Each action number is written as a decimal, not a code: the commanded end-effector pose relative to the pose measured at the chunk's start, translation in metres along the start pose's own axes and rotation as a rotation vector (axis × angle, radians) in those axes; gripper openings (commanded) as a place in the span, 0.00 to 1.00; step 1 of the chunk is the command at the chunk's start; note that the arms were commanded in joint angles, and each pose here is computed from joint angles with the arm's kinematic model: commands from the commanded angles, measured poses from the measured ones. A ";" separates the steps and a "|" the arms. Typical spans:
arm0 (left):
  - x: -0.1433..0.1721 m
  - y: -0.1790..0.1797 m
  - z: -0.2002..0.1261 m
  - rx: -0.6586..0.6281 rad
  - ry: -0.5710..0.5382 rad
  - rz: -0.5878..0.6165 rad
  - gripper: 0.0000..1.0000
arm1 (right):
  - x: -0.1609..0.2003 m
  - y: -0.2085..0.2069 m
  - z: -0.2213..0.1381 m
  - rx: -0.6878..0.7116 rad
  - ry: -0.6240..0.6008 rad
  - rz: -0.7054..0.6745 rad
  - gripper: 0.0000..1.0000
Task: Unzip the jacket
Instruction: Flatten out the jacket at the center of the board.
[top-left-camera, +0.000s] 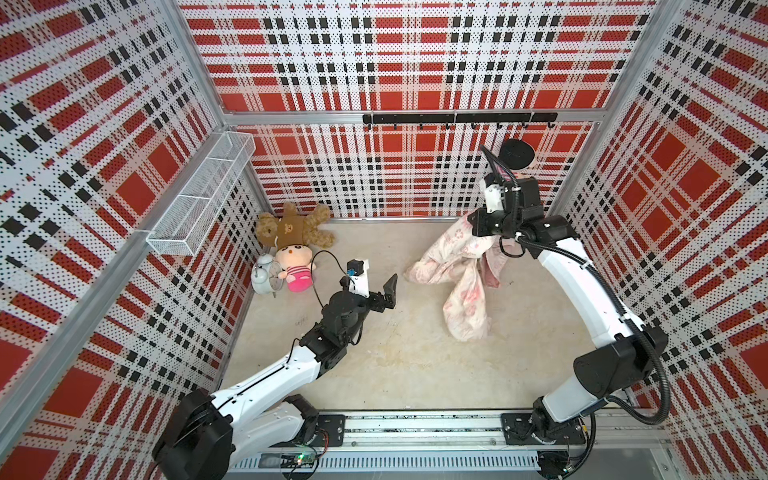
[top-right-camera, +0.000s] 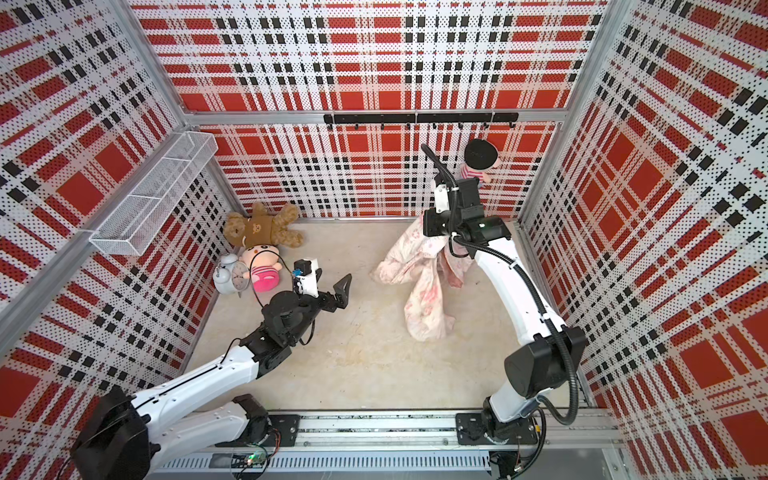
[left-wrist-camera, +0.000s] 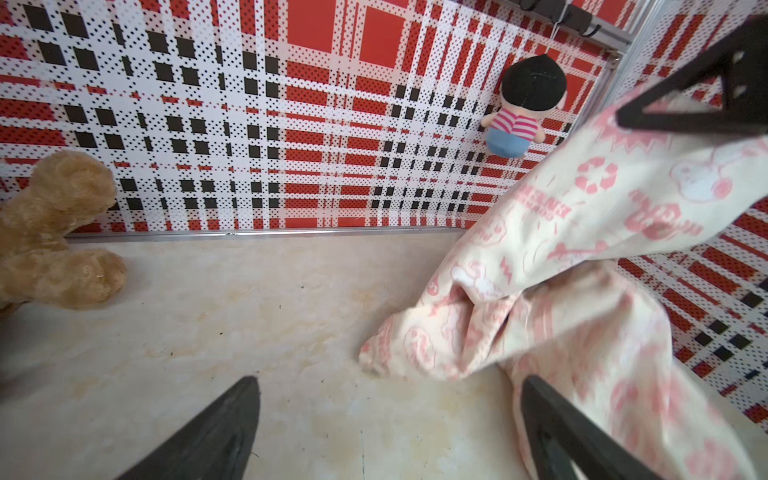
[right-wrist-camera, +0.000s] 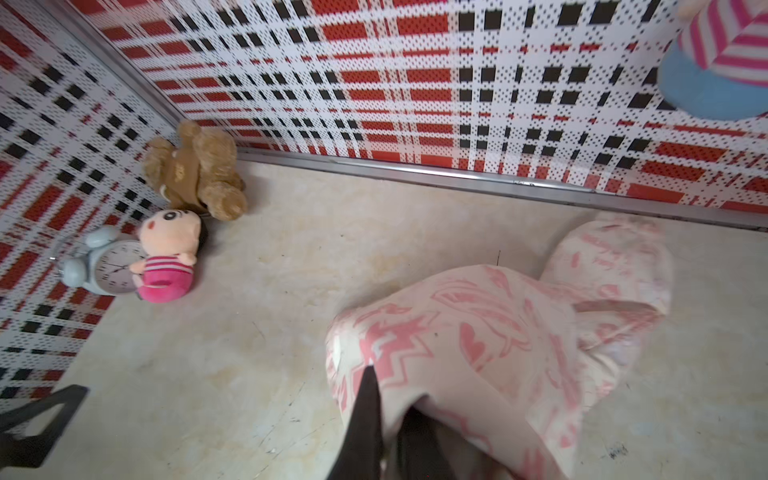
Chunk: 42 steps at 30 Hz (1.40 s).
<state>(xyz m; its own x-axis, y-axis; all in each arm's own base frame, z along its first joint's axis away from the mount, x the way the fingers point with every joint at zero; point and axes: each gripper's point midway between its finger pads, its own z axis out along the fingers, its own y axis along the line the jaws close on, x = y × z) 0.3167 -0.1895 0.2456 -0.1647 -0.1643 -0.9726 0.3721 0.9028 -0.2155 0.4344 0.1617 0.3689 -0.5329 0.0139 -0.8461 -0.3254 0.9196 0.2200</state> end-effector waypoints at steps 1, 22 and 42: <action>-0.011 -0.011 -0.011 0.074 -0.059 -0.015 0.98 | -0.044 0.016 -0.062 -0.045 -0.134 0.012 0.00; 0.033 -0.050 -0.016 0.183 0.074 -0.062 0.99 | 0.024 -0.110 0.025 0.325 0.163 0.059 0.00; 0.026 -0.031 -0.014 0.033 -0.013 -0.254 1.00 | 0.123 -0.002 -0.007 -0.044 0.032 -0.523 1.00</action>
<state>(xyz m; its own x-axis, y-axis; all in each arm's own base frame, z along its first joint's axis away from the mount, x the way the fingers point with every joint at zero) 0.2806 -0.2511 0.1936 -0.3499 -0.2203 -0.9105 0.4381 0.8206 -0.3670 0.3721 0.1294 0.2755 -0.4948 -0.2890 -0.8195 -0.4267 0.9024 -0.0607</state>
